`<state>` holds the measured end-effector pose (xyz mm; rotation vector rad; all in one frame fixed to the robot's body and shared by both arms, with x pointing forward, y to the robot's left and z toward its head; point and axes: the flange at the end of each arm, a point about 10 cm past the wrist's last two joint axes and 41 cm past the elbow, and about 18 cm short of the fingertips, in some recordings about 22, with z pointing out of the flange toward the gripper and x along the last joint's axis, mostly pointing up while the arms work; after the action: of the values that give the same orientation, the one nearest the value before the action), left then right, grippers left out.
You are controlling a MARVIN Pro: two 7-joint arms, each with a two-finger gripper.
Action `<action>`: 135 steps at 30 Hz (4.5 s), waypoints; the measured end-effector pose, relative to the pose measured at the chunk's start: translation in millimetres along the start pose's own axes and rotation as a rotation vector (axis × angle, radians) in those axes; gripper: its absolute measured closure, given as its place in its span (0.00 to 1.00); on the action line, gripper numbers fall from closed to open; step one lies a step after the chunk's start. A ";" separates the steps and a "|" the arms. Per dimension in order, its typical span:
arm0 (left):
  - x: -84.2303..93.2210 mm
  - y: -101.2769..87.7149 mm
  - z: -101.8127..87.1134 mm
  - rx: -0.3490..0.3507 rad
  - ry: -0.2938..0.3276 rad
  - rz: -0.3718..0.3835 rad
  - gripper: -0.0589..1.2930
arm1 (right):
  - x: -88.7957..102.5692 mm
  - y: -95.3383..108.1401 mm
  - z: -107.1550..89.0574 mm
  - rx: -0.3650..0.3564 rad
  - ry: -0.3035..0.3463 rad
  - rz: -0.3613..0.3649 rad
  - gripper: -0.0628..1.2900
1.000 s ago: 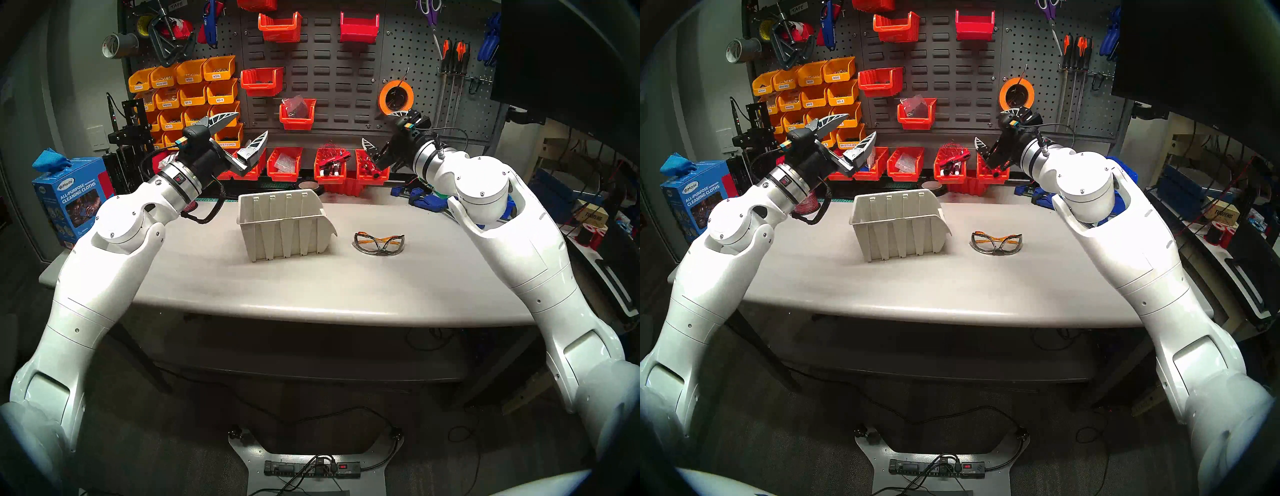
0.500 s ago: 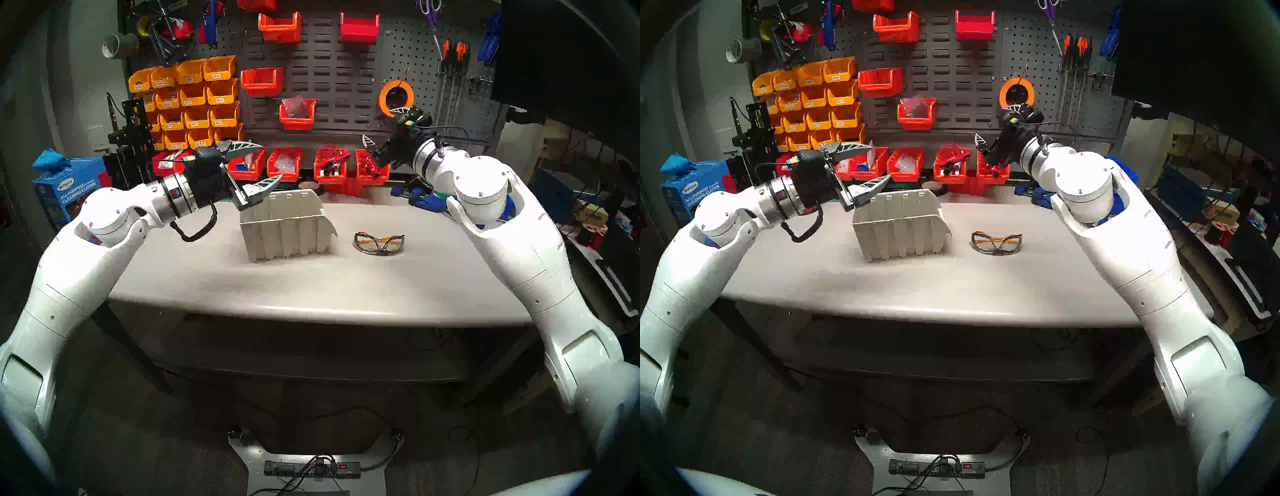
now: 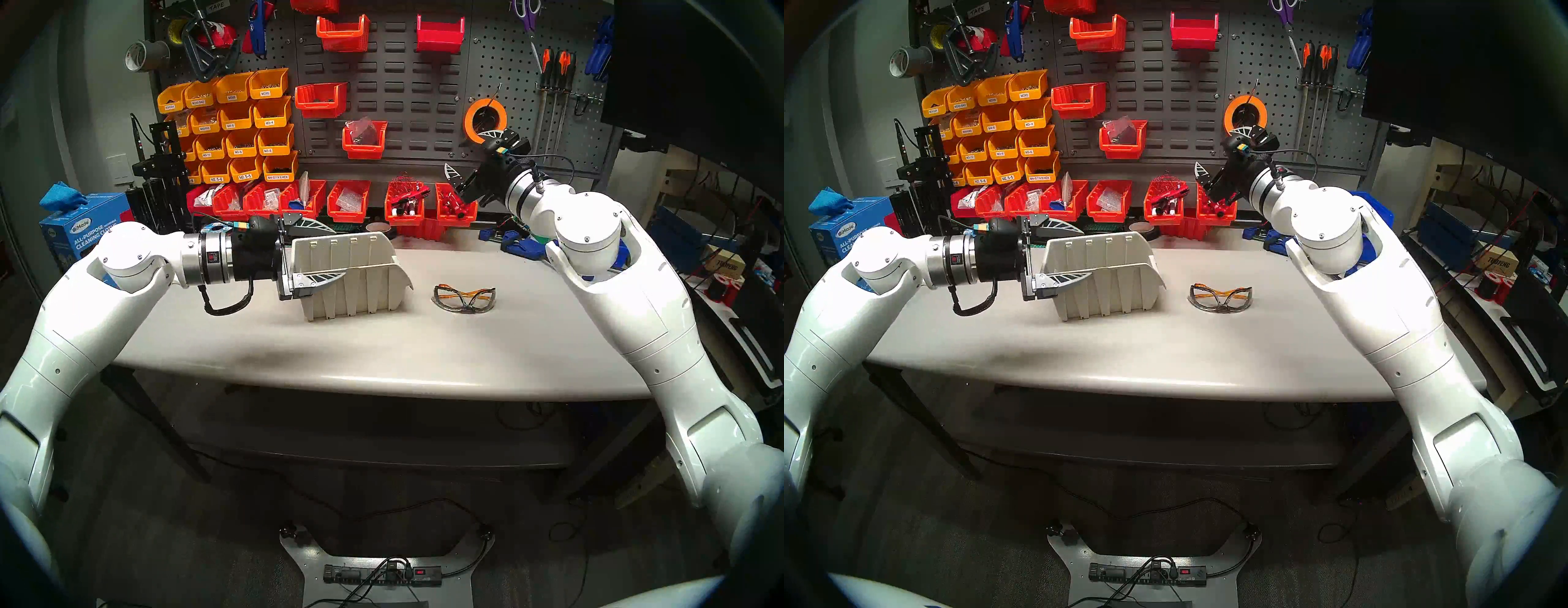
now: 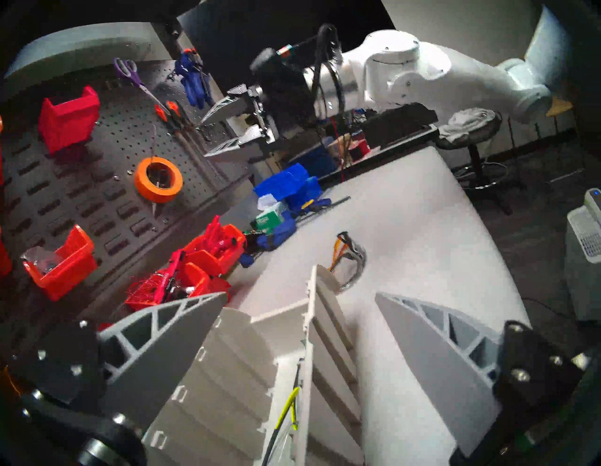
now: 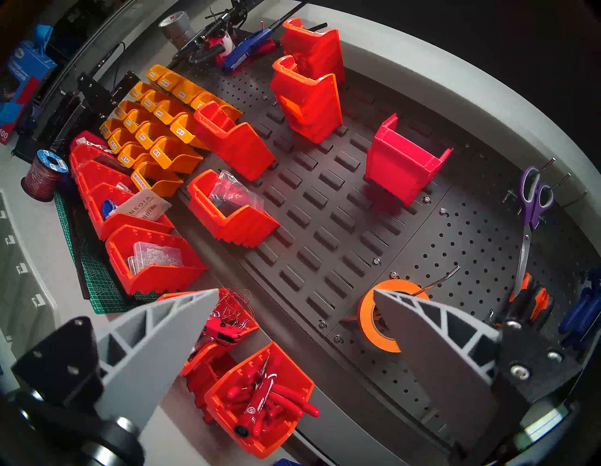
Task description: Take out tools from the storage box
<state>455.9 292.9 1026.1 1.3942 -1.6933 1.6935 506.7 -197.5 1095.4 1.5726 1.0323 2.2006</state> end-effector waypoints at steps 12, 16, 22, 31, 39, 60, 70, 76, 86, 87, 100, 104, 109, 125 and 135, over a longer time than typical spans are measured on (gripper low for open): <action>-13.7 -15.8 15.5 -0.091 -0.051 0.153 0.04 | 0.3 0.1 -0.8 -0.011 0.001 -0.001 0.04; -15.1 -19.0 20.3 -0.145 -0.055 0.177 0.04 | 0.4 0.0 -1.1 -0.012 0.002 -0.001 0.04; -13.9 -23.5 22.9 -0.221 -0.053 0.197 0.04 | 0.2 -0.1 -1.4 -0.014 0.001 -0.001 0.04; -10.8 -35.6 18.0 -0.262 -0.048 0.219 0.49 | 0.2 -0.1 -1.6 -0.016 0.001 -0.001 0.04; -9.0 -43.2 16.8 -0.256 -0.034 0.236 0.51 | 0.3 -0.1 -1.7 -0.017 0.002 -0.002 0.04; -44.7 -47.7 12.1 -0.216 -0.167 0.264 0.06 | 0.5 0.0 -1.9 -0.018 0.002 -0.002 0.04; -52.8 -50.4 9.1 -0.199 -0.162 0.263 0.06 | 0.6 0.1 -2.0 -0.018 0.002 -0.002 0.04; -59.3 -57.5 6.8 -0.150 -0.134 0.278 0.49 | 0.6 0.1 -2.0 -0.018 0.002 -0.002 0.04; -66.5 -77.1 2.6 -0.028 -0.102 0.310 0.90 | 0.5 0.1 -2.0 -0.019 0.002 -0.003 0.04; -66.6 -78.6 2.3 -0.020 -0.100 0.314 0.90 | 0.5 0.1 -2.0 -0.019 0.002 -0.003 0.04; -58.4 -103.7 3.7 0.115 -0.032 0.416 0.93 | 0.3 0.1 -1.9 -0.019 0.002 -0.003 0.04; -56.2 -105.6 8.3 0.153 0.008 0.457 0.93 | 0.3 0.1 -1.9 -0.019 0.002 -0.003 0.04; -54.4 -101.5 16.1 0.178 0.061 0.524 0.93 | 0.3 0.1 -1.9 -0.019 0.002 -0.003 0.04; -59.2 -79.5 15.6 0.053 0.029 0.590 0.94 | 0.3 0.1 -1.9 -0.018 0.002 -0.003 0.04; -56.2 -65.4 18.2 -0.027 -0.004 0.659 0.94 | 0.3 0.1 -1.9 -0.018 0.002 -0.004 0.04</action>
<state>540.9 311.2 1011.7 0.8627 -2.3361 1.9634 504.9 -198.2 1095.3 1.5597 1.0118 2.2035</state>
